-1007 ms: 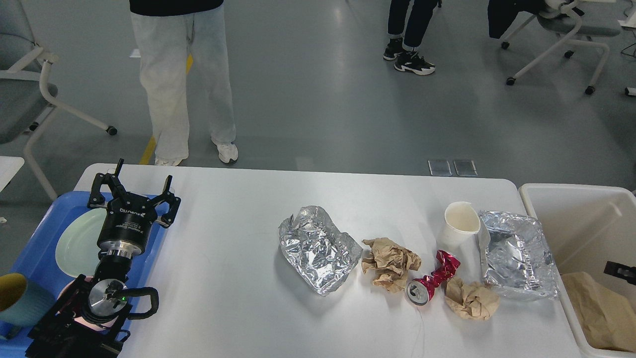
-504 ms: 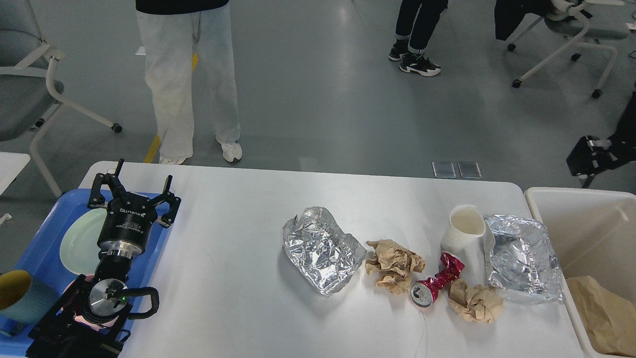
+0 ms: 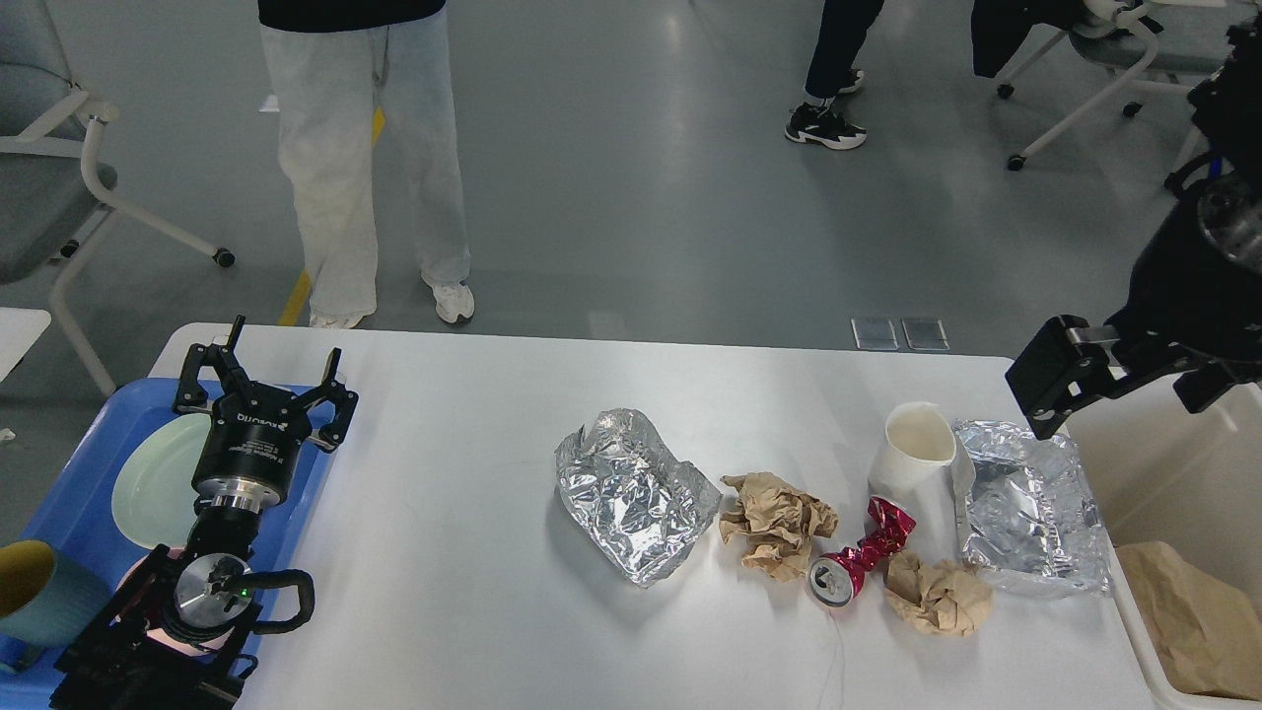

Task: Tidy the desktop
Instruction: 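Swing the right gripper over to the crumpled foil, then grasp the crumpled foil with the right gripper and lift it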

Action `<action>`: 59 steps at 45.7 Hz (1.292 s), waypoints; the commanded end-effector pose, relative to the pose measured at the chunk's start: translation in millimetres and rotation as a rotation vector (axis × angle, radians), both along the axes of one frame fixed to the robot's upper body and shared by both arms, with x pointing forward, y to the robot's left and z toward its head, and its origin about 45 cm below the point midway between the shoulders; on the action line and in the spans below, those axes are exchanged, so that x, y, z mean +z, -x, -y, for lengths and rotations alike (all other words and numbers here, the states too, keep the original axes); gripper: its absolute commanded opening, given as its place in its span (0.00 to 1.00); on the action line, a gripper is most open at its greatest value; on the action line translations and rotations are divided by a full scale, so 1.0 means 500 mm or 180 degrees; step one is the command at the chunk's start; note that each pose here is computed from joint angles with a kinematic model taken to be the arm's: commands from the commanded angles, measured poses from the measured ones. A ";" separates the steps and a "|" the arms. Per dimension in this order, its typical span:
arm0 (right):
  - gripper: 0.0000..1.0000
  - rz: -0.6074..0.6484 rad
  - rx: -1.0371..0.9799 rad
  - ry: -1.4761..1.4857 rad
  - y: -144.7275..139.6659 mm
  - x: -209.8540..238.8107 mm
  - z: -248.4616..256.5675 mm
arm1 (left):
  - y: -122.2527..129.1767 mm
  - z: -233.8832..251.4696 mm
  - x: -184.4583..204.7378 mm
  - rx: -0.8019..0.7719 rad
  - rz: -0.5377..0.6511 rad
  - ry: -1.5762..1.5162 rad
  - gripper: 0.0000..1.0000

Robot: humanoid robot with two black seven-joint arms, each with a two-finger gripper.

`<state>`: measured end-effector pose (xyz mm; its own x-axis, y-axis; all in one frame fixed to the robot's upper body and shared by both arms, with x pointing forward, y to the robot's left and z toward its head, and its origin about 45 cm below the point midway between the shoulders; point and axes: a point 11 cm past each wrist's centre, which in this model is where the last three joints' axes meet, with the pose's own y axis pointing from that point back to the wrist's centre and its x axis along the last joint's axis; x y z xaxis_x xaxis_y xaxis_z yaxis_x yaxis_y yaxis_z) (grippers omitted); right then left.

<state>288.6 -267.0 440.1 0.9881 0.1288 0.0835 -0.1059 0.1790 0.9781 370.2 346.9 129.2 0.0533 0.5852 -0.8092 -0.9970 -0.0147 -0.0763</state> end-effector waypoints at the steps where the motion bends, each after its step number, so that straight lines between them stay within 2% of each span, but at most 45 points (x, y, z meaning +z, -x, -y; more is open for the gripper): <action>1: 0.98 0.0010 0.0022 -0.0040 -0.002 -0.001 -0.008 | 0.000 0.001 0.000 -0.0006 0.0001 0.0000 0.96; 7: 0.98 0.0065 0.0009 -0.0201 -0.014 0.001 -0.026 | 0.000 0.000 0.000 -0.0004 -0.0004 -0.0001 0.96; 10: 0.91 0.0026 -0.0044 -0.0318 -0.022 -0.017 -0.030 | 0.000 0.001 0.000 -0.0006 0.0001 0.0000 0.96; 14: 0.87 -0.0040 -0.0030 -0.0580 -0.039 -0.064 -0.064 | 0.000 0.001 0.000 -0.0006 0.0001 0.0000 0.96; 19: 0.89 -0.0165 -0.0212 -0.1070 -0.064 -0.171 -0.121 | 0.000 0.000 0.000 -0.0004 -0.0003 -0.0001 0.96; 21: 0.95 -0.0191 -0.0349 -0.1319 -0.082 -0.233 -0.156 | 0.000 0.001 0.000 -0.0006 0.0001 0.0000 0.96; 27: 0.96 -0.0200 -0.0743 -0.1778 -0.096 -0.346 -0.219 | 0.000 0.002 0.000 -0.0007 0.0000 0.0005 0.96; 31: 0.89 -0.0178 -0.0891 -0.1950 -0.085 -0.413 -0.251 | -0.001 0.002 0.001 -0.0009 0.0005 0.0005 0.96; 38: 0.87 -0.0065 -0.1209 -0.2292 -0.069 -0.510 -0.312 | -0.001 0.002 0.001 -0.0009 0.0005 0.0005 0.96; 45: 0.74 0.0257 -0.1517 -0.2267 -0.058 -0.591 -0.318 | 0.000 0.001 0.001 -0.0006 0.0001 0.0000 0.96; 51: 0.80 0.0587 -0.1636 -0.2225 -0.053 -0.627 -0.335 | -0.001 0.002 0.001 -0.0009 0.0005 0.0005 0.96; 54: 0.89 0.0631 -0.1648 -0.2216 -0.049 -0.647 -0.347 | -0.001 0.002 0.001 -0.0009 0.0005 0.0005 0.96; 59: 0.90 0.0680 -0.1778 -0.2171 -0.048 -0.684 -0.337 | -0.001 0.002 0.001 -0.0009 0.0005 0.0005 0.96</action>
